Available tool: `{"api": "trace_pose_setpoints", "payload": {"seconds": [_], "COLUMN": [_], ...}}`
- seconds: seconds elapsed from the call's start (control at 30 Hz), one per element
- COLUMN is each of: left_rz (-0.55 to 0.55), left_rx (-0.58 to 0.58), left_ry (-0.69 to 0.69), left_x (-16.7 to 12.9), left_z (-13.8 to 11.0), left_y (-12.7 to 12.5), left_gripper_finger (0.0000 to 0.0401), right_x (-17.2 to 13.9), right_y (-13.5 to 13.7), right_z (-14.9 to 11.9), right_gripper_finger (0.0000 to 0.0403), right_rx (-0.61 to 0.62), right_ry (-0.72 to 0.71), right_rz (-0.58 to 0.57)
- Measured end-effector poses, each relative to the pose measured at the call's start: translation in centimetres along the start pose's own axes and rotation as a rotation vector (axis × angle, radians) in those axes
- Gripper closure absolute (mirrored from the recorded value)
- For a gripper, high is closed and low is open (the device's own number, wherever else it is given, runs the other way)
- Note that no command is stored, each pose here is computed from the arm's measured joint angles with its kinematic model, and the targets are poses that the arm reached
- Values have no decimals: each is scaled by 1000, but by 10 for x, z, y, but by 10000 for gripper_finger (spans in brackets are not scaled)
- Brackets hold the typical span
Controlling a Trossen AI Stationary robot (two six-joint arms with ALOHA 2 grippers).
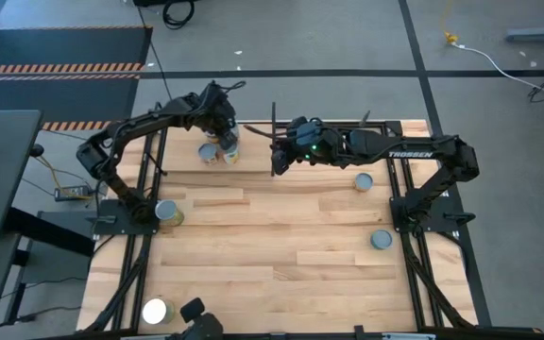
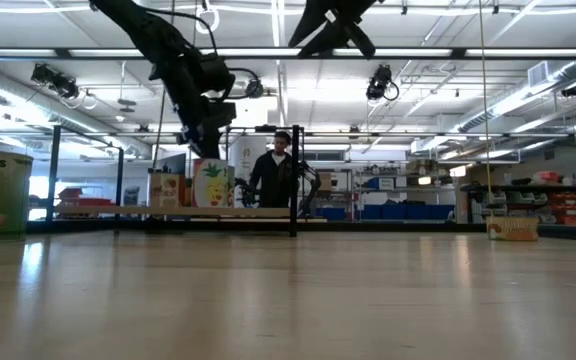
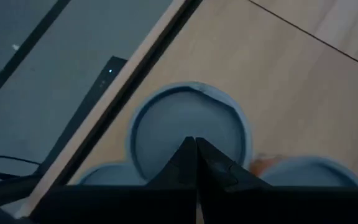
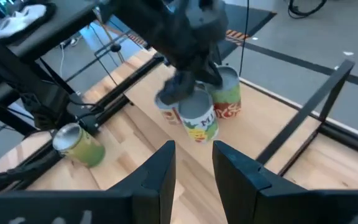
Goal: Pick and place cans onto a shelf
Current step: Adjust the canned spaghetti sauce on the shelf, then adjust the canned mixed fruits on the shelf
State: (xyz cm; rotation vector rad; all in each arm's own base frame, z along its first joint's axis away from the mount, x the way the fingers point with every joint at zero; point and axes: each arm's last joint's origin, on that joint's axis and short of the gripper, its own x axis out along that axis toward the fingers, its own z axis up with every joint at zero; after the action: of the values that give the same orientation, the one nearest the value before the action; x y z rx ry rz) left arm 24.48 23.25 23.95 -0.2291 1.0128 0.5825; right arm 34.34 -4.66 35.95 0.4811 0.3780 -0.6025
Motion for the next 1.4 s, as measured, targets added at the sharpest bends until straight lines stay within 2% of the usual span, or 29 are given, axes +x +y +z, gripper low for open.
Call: {"api": "trace_pose_setpoints", "payload": {"seconds": [0.3,0.6,0.83,1.07,1.17,1.4], "left_rz": [2,37,52,-33,-61,-78], "left_rx": [-28,-29,-38,-2,34,8], "left_ry": [-35,-64,-153,-61,13,44], "left_x": [13,13,-8,-59,-60,-44], "left_z": [5,7,14,-7,-15,-12], "left_y": [2,4,2,-7,-7,-13], "left_gripper_finger": [399,395,370,331,324,335], "right_x": [-10,-11,-12,-12,-12,-13], "right_y": [7,11,13,13,13,16], "right_z": [15,14,13,13,14,16], "right_gripper_finger": [290,290,290,290,290,290], "right_rx": [-23,-61,-104,-106,-110,-96], "right_ry": [-62,-58,-61,-61,-78,-118], "right_rz": [30,59,68,67,44,48]}}
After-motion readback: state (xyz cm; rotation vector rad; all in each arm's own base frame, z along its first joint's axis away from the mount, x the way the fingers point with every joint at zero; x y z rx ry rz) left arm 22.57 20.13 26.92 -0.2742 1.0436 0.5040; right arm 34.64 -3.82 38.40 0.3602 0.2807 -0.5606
